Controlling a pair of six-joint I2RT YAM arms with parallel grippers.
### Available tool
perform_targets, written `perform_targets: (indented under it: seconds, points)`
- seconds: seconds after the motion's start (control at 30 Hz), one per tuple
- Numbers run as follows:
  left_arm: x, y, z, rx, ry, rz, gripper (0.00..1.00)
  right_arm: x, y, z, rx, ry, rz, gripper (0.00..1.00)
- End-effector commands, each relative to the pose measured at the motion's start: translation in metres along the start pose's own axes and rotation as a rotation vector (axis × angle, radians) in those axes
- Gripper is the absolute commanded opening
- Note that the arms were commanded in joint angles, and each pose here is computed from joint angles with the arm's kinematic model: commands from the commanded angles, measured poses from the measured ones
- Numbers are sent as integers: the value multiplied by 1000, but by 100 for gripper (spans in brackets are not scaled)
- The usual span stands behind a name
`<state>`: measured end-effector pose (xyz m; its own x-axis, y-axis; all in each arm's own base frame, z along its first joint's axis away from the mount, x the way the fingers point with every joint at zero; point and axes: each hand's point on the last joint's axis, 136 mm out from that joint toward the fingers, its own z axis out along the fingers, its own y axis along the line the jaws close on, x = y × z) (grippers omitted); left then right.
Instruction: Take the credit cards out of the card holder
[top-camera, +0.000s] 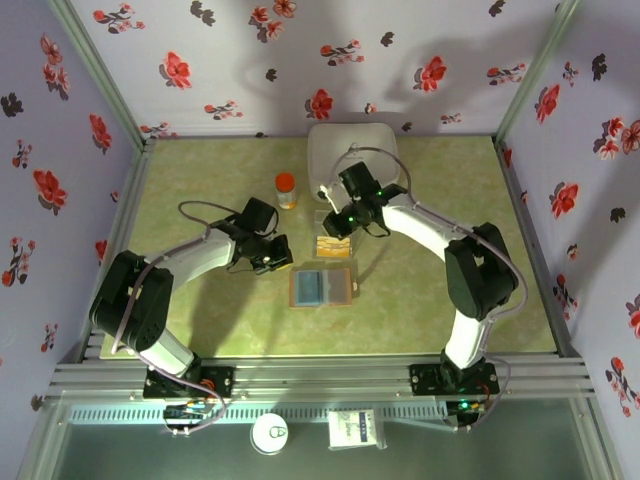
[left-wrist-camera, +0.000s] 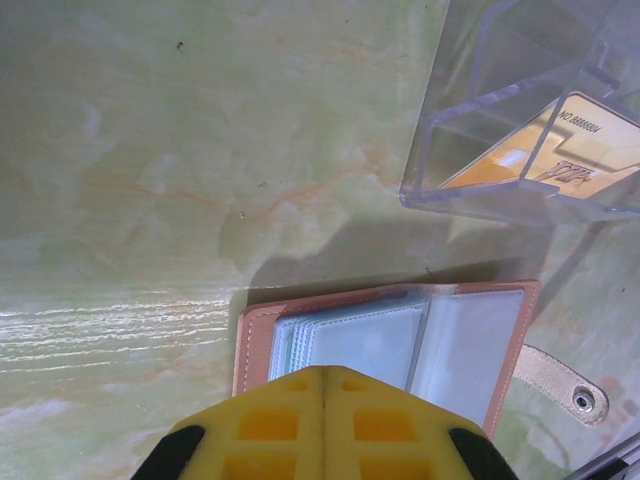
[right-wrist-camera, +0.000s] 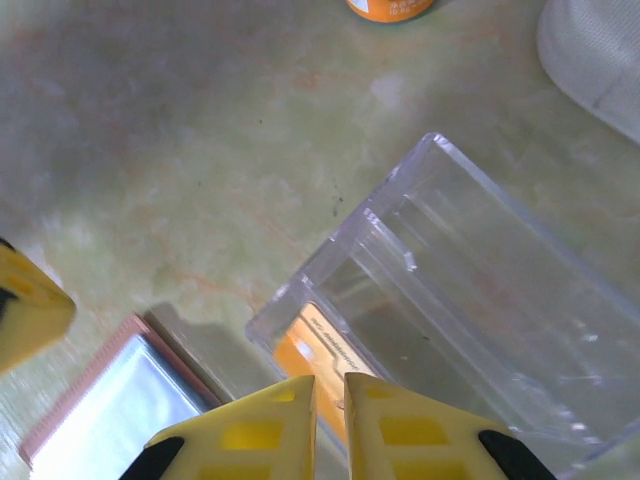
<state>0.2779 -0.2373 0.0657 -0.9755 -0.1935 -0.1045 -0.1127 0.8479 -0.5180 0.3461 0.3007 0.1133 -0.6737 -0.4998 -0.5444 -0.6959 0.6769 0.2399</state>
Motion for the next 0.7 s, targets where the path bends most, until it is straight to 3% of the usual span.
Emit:
perform_targets:
  seconds: [0.0, 0.23, 0.4, 0.67]
  points:
    - [10, 10, 7, -15, 41, -1, 0, -16, 15, -5, 18, -91, 153, 15]
    - [22, 16, 12, -27, 60, -7, 0, -2, 45, 10, 2, -124, 287, 15]
    - [29, 20, 15, -31, 73, -14, 0, 12, 45, 20, 16, -137, 467, 13]
    - [39, 18, 20, -13, 100, -11, 0, 34, 47, 22, 22, -112, 598, 12]
